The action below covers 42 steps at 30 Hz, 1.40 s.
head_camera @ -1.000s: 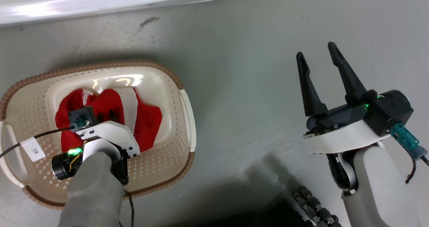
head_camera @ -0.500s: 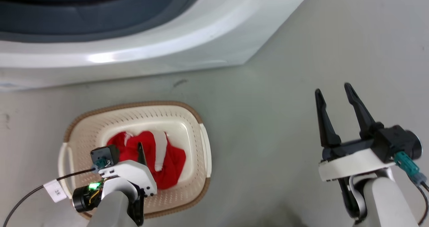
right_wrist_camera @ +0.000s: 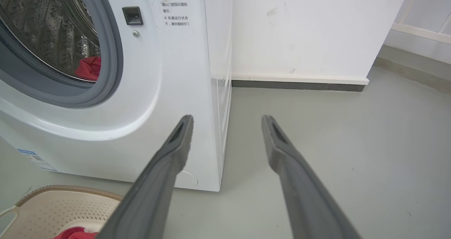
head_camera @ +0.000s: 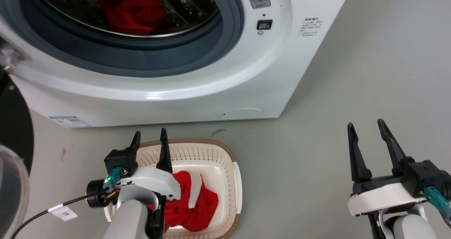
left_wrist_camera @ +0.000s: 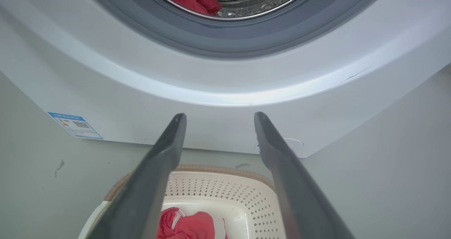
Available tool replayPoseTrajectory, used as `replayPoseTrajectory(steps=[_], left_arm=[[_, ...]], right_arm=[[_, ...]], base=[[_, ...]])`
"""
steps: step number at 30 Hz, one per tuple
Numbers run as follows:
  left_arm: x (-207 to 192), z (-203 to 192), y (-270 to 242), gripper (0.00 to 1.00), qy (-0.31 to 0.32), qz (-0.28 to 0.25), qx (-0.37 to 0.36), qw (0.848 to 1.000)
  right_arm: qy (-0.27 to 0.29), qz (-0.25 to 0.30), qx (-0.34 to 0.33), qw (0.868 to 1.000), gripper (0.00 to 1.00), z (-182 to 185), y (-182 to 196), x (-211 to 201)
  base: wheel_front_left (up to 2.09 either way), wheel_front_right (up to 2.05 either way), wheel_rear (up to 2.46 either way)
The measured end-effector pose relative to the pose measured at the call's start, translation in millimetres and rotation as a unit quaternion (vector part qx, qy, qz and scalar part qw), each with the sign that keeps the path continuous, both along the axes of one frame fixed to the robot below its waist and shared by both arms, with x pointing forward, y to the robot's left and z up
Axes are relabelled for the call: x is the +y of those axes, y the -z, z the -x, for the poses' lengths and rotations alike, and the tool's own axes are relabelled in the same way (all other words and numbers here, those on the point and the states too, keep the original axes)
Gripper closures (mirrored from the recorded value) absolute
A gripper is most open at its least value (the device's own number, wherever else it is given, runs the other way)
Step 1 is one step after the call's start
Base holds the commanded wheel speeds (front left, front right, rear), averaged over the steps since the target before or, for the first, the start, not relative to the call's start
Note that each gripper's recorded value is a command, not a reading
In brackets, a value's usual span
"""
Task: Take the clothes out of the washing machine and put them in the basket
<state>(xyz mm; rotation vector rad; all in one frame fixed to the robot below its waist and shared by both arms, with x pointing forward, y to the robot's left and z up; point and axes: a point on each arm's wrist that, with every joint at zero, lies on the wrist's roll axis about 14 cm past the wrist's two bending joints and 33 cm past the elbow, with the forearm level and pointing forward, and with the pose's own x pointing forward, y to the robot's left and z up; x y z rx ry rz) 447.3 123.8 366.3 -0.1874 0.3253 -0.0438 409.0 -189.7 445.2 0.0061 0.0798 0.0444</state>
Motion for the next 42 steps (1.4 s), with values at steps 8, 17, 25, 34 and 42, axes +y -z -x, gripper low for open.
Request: replayPoseTrajectory(steps=[8,17,25,34,42], left_arm=[[-2.4,-4.7,-81.9,0.0,0.005,-0.013,-0.119,0.993],[0.6,-26.4,-112.1,0.0,0.008,-0.014,-0.16,0.987],[5.0,-85.2,-120.3,0.0,0.015,-0.036,-0.176,0.984],[10.8,-164.5,-99.0,0.0,0.034,-0.089,-0.151,0.984],[5.7,-227.7,-67.4,0.0,0.057,-0.135,-0.098,0.984]], right_arm=[[-0.008,-0.002,-0.03,1.0,0.0,10.0,-24.6,5.8],[-0.028,-0.004,-0.041,0.999,0.0,5.4,-33.4,19.3],[-0.034,-0.013,-0.021,0.999,0.0,-7.0,-17.1,24.4],[-0.026,-0.032,0.012,0.999,0.0,-25.5,17.0,21.8],[-0.014,-0.046,0.051,0.998,0.0,-32.9,51.7,15.0]], base=[[0.0,0.0,0.0],[0.0,0.0,0.0],[0.0,0.0,0.0],[0.0,0.0,0.0],[0.0,0.0,0.0]])
